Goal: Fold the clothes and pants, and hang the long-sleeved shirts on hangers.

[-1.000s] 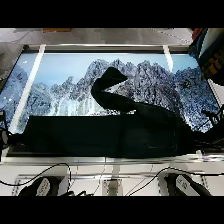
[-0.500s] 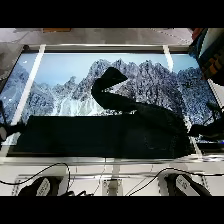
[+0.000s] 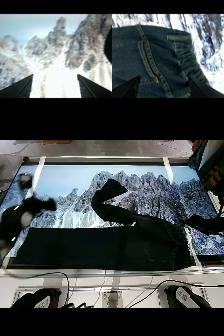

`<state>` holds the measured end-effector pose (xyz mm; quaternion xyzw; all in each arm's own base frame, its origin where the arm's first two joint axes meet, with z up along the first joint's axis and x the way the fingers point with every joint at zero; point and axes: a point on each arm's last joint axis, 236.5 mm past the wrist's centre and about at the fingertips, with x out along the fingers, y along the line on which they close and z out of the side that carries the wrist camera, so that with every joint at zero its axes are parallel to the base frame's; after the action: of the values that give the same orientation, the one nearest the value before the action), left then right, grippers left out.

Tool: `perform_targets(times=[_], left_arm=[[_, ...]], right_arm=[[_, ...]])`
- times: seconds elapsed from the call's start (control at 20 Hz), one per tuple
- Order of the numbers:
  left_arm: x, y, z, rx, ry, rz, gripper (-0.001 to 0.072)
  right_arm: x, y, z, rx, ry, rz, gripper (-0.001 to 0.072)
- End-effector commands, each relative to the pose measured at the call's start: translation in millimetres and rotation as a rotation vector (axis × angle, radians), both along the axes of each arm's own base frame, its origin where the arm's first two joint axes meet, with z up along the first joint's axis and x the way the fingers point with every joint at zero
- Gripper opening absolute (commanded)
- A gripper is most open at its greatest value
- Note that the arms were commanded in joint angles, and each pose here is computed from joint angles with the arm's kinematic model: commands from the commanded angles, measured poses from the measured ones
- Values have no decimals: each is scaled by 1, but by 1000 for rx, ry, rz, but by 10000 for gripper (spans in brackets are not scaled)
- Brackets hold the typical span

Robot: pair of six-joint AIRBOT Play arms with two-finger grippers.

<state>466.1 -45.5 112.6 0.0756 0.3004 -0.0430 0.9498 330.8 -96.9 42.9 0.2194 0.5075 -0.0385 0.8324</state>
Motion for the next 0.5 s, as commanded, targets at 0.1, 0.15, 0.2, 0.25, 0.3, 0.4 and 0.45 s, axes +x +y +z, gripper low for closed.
perform_targets(times=[0.1, 0.15, 0.2, 0.25, 0.3, 0.4, 0.45], left_arm=[[58, -180, 5, 52, 20, -333, 712], [67, -207, 1, 87, 5, -392, 711], [74, -227, -7, 111, 0, -432, 709], [82, -243, -20, 126, 3, -459, 708], [91, -254, -34, 132, 12, -470, 708], [106, -267, -61, 137, 30, -477, 708], [113, -271, -72, 140, 37, -478, 708]], right_arm=[[8, -10, 4, -42, -36, -18, 673], [8, -13, 4, -54, -39, -21, 673], [9, -15, 4, -61, -40, -22, 673], [9, -15, 4, -64, -41, -23, 672], [9, -16, 4, -64, -42, -24, 673], [10, -17, 4, -70, -45, -26, 672], [11, -19, 5, -77, -49, -29, 672]])
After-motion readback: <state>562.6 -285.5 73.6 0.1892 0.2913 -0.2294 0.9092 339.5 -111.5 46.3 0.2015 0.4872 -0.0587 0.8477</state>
